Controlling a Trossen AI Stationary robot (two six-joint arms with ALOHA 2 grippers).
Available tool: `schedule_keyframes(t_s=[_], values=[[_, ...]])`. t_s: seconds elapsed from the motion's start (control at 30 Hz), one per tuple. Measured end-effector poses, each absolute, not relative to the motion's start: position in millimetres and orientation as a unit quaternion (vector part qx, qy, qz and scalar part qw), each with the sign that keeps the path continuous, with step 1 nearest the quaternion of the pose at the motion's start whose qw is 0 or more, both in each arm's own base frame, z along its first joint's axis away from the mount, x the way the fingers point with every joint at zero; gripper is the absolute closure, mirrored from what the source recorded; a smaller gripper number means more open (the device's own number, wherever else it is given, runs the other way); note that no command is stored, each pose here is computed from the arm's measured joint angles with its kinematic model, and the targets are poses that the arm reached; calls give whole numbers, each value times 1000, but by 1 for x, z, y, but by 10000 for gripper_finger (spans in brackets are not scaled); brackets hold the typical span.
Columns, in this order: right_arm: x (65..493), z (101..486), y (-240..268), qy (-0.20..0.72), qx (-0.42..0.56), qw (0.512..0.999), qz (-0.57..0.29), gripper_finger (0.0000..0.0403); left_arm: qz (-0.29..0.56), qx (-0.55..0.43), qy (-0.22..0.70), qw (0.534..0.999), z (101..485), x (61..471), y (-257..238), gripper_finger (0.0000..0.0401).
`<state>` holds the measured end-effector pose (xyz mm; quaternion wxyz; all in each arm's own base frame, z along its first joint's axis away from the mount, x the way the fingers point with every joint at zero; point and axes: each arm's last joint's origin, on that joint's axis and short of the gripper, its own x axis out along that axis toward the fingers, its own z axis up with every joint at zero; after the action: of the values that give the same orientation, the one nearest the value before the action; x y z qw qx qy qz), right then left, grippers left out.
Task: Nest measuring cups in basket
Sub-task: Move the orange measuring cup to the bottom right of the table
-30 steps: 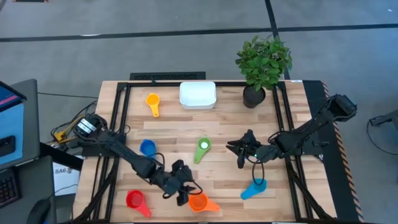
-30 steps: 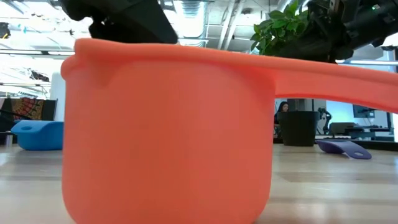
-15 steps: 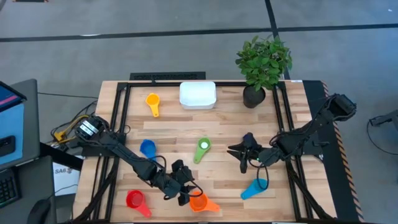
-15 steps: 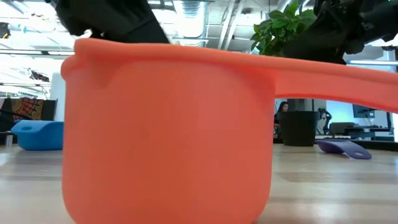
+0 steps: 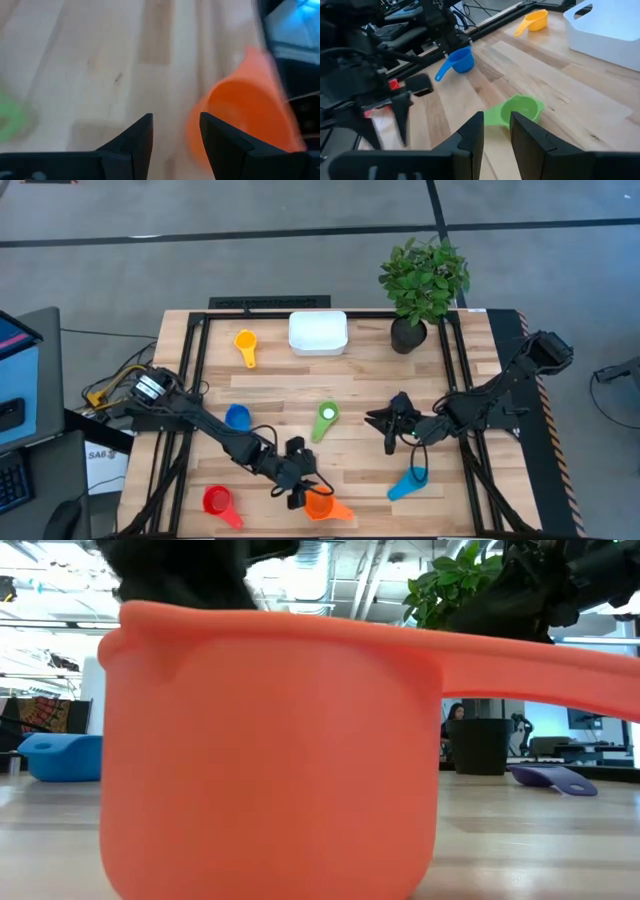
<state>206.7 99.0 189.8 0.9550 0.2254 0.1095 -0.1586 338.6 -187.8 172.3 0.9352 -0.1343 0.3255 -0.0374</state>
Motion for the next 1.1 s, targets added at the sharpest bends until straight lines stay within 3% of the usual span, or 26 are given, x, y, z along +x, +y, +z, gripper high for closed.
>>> schedule_keyframes(t_s=[0.37,1.1], values=[[207,191,100,105,231,955,-156,284,-70,-134,344,927,169,340,-191,250],[207,190,103,107,258,950,-142,284,-49,-137,351,925,161,341,-190,250]])
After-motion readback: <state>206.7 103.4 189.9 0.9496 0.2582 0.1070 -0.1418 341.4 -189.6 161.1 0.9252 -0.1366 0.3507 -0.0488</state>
